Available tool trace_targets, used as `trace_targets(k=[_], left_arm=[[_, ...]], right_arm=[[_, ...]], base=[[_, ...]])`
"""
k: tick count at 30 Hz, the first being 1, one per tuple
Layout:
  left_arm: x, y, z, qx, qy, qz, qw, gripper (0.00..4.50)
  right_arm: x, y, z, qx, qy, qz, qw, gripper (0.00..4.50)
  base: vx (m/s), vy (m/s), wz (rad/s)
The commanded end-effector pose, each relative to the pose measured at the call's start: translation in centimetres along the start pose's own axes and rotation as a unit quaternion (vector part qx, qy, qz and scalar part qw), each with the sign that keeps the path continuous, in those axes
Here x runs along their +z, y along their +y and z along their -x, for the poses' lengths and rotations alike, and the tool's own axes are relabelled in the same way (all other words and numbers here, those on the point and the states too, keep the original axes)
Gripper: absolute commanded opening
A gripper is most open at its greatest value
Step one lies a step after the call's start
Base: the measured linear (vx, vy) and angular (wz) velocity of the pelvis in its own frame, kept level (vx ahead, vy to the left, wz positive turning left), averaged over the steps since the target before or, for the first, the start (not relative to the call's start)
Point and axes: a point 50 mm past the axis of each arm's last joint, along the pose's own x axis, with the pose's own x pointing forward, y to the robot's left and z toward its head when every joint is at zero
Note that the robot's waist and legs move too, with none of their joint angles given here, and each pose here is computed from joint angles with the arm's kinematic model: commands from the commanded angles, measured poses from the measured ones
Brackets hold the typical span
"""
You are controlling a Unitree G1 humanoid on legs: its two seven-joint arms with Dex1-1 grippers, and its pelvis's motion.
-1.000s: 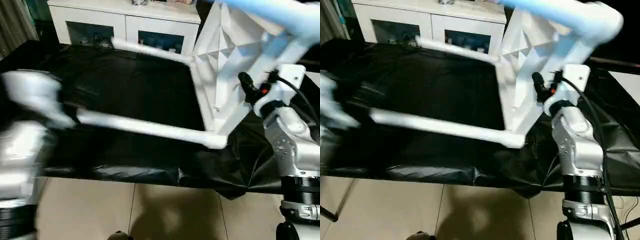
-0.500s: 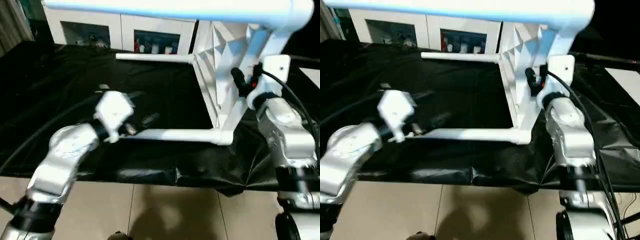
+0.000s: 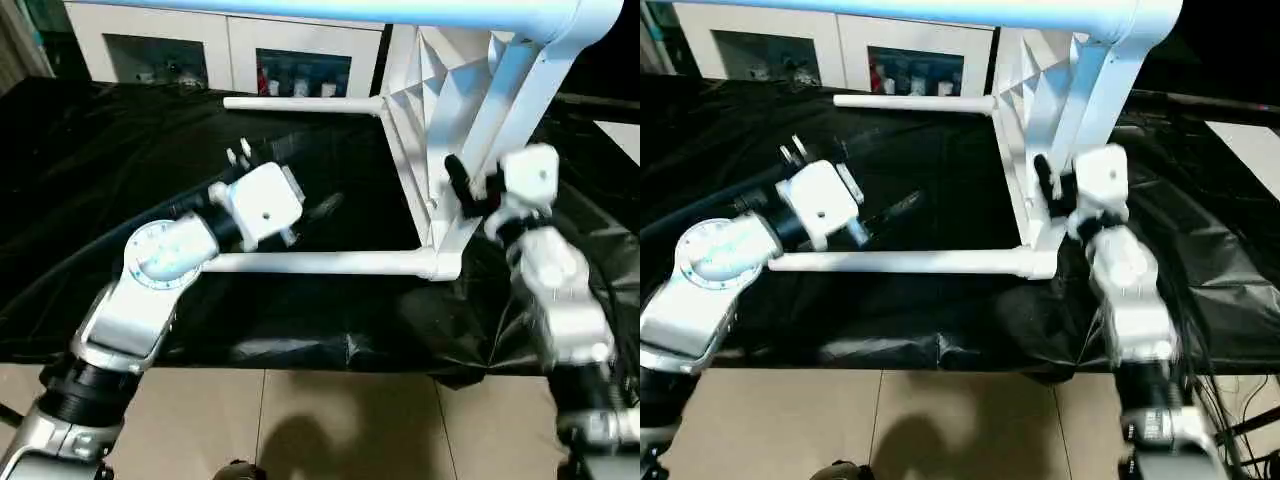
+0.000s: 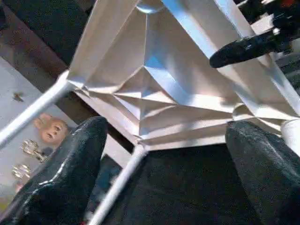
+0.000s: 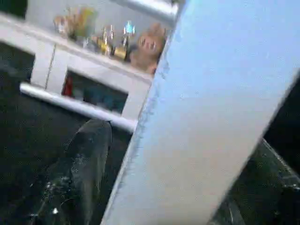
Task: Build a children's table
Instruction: Flip table
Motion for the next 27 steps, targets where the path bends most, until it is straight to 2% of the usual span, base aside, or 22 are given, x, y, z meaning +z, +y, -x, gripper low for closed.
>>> trace_targets(k=[1,6,11,15,17,18,19,20,22,26,27], left_arm=[[0.4,0.6,0.1,0.027,-0.010,-0.031,0.999,4.50],[1.8,2.0,0.0,0.087,-0.046,-0.112,0.989,4.50],[1.8,2.6,-0.1,0.109,-0.048,-0.119,0.986,4.50],[2.1,4.0,-0.3,0.131,-0.045,-0.139,0.981,4.50],[2.3,5.2,-0.2,0.155,-0.038,-0.180,0.971,4.50],[2.3,5.2,-0.2,0.155,-0.038,-0.181,0.970,4.50],[2.4,6.4,-0.2,0.179,-0.029,-0.219,0.959,4.50],[2.4,6.4,-0.2,0.180,-0.028,-0.221,0.958,4.50],[2.3,8.0,-0.2,0.216,-0.001,-0.272,0.938,4.50],[2.3,9.3,-0.5,0.226,0.009,-0.280,0.933,4.50],[2.3,9.8,-0.5,0.233,0.018,-0.291,0.928,4.50]], right_arm=[[1.2,0.1,0.6,-0.003,-0.049,0.016,0.999,3.98],[2.0,2.0,2.8,0.026,-0.117,0.047,0.992,3.98],[2.2,2.4,3.0,0.022,-0.140,0.043,0.989,3.98],[2.6,2.8,2.9,0.028,-0.156,0.043,0.986,3.98],[2.6,3.1,2.8,0.044,-0.156,0.041,0.986,3.98],[2.6,3.2,2.8,0.044,-0.156,0.041,0.986,3.98],[2.5,3.7,2.7,0.062,-0.154,0.047,0.985,3.98],[2.5,3.7,2.7,0.063,-0.154,0.047,0.985,3.98],[2.2,4.5,2.6,0.088,-0.145,0.051,0.984,3.98],[2.2,5.7,2.6,0.121,-0.146,0.048,0.981,3.98],[2.3,6.1,2.6,0.129,-0.148,0.041,0.980,3.98]], base=[[0.000,0.000,0.00],[0.000,0.000,0.00],[0.000,0.000,0.00],[0.000,0.000,0.00],[0.000,0.000,0.00],[0.000,0.000,0.00],[0.000,0.000,0.00],[0.000,0.000,0.00],[0.000,0.000,0.00],[0.000,0.000,0.00],[0.000,0.000,0.00]])
